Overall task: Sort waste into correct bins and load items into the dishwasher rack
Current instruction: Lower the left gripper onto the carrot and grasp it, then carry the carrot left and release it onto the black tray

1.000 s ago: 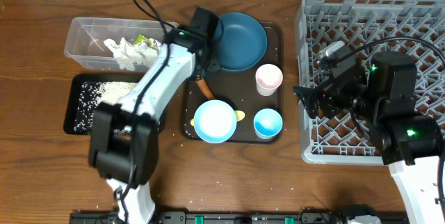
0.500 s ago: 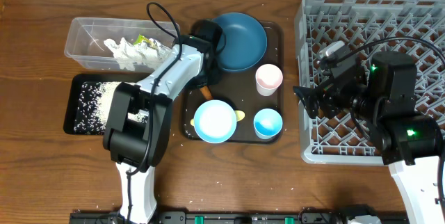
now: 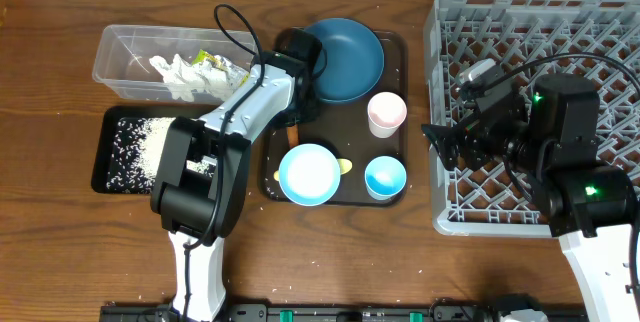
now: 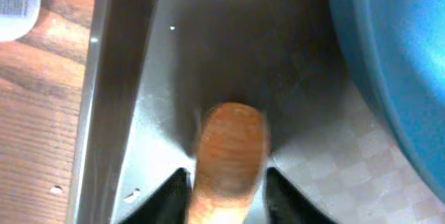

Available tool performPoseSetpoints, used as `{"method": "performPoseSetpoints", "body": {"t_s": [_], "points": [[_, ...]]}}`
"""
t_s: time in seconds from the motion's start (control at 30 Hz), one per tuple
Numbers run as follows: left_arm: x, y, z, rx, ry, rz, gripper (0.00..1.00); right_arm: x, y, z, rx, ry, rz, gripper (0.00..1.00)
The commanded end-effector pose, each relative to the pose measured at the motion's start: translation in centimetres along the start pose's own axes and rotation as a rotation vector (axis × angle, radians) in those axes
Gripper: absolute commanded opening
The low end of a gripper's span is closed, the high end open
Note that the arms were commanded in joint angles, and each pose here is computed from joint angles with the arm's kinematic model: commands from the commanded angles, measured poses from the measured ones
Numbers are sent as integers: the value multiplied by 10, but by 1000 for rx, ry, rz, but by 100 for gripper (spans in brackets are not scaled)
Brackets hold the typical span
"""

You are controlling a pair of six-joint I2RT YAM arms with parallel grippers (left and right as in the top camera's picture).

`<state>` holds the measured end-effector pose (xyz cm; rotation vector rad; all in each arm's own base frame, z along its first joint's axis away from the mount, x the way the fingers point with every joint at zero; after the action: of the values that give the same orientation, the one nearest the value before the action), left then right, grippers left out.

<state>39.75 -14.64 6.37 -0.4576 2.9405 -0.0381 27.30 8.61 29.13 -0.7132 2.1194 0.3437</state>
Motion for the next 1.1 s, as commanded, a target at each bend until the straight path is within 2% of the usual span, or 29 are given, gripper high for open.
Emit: {"method": "performPoseSetpoints", "body": {"t_s": [0.0, 0.1, 0.37, 0.8, 0.97, 1.07], "points": [[4, 1, 9, -13, 20, -4, 23, -7, -3, -5, 13, -22, 8, 99], [4, 1, 9, -14, 20, -3, 13, -7, -3, -5, 12, -22, 8, 99], [-4, -3, -7, 10, -9, 5, 13, -8, -4, -5, 13, -23, 7, 99], [-24, -6, -119, 163, -228, 16, 13, -8, -4, -5, 13, -24, 7, 99], [-27, 17, -160, 160, -308, -22, 13, -8, -4, -5, 14, -26, 6, 99], [-30, 45, -184, 117, -360, -72, 13, -9, -4, -5, 16, -32, 3, 99]]}}
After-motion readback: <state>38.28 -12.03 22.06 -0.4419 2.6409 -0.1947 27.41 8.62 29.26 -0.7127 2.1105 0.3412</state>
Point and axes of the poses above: each gripper's point midway between its finger pads, its own z axis out along the fingers, its own y axis along the line the jaws close on, x = y × z, the point moved 5 cm from there along -z, back along the fingers, and after that the axes turned 3 degrees about -z, right-handed, at the moved point
